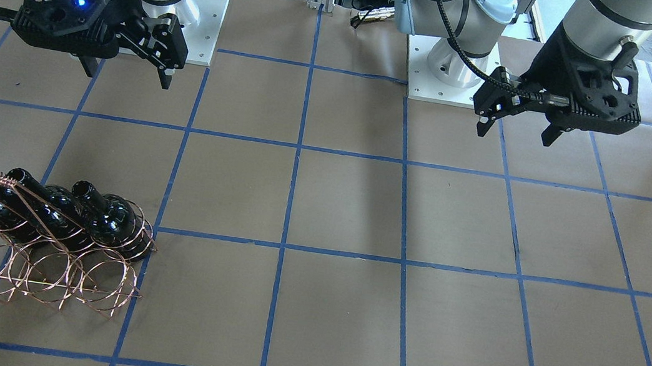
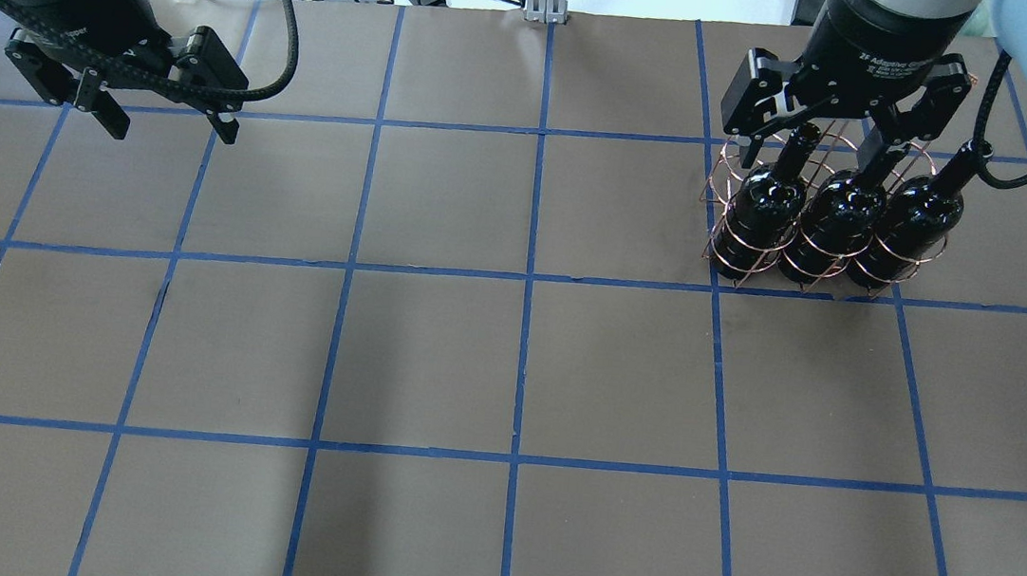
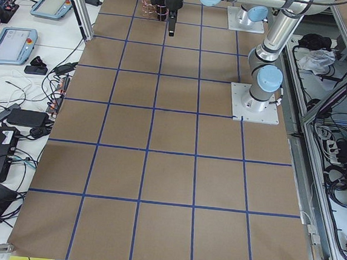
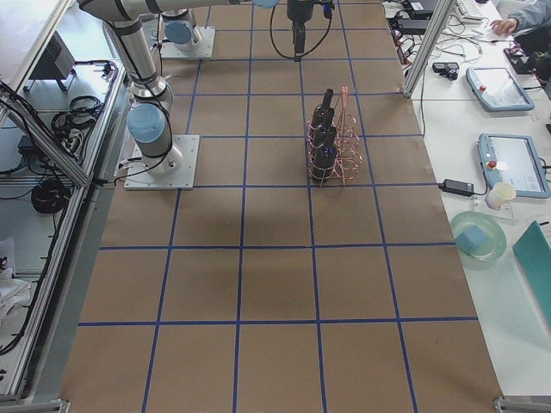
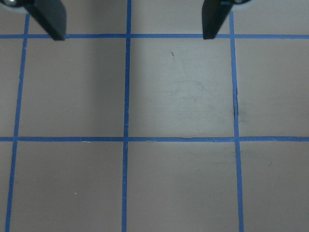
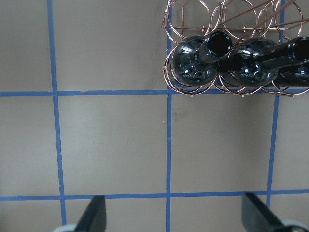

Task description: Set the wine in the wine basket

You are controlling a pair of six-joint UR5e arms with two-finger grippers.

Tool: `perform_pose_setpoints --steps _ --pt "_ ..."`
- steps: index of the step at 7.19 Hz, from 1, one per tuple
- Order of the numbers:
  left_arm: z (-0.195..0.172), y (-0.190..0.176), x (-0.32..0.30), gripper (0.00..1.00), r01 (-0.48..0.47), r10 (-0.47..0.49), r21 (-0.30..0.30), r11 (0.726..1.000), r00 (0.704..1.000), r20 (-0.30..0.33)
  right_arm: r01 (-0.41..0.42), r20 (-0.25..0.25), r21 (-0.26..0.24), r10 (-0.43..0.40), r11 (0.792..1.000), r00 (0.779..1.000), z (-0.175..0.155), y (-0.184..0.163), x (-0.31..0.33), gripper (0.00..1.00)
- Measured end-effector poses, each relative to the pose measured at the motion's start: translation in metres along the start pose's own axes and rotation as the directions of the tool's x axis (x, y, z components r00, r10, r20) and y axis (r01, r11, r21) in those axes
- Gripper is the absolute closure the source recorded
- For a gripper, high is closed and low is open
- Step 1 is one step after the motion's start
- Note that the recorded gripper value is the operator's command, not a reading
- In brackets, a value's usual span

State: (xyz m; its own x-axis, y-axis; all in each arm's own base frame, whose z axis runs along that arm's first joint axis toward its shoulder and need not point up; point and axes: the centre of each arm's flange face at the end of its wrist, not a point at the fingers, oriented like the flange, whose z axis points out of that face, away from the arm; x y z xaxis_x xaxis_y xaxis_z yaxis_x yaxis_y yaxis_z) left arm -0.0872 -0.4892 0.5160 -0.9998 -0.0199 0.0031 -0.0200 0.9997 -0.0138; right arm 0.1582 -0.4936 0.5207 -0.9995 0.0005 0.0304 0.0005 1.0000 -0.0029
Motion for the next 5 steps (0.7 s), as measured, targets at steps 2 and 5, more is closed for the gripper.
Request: perform_pose_setpoints --steps 2,5 --pt "0.0002 -0.0003 -0.0006 0.00 0.001 -0.001 -0.001 1.000 1.000 0.000 -0.008 0.000 0.015 0.008 1.000 1.000 -0.0065 0.0080 0.0015 0.02" --pt "0.0002 -0.0002 -0.0004 0.00 0.001 -0.001 -0.001 1.000 1.000 0.001 -0.014 0.000 0.020 0.014 1.000 1.000 -0.0086 0.0098 0.0064 0.03"
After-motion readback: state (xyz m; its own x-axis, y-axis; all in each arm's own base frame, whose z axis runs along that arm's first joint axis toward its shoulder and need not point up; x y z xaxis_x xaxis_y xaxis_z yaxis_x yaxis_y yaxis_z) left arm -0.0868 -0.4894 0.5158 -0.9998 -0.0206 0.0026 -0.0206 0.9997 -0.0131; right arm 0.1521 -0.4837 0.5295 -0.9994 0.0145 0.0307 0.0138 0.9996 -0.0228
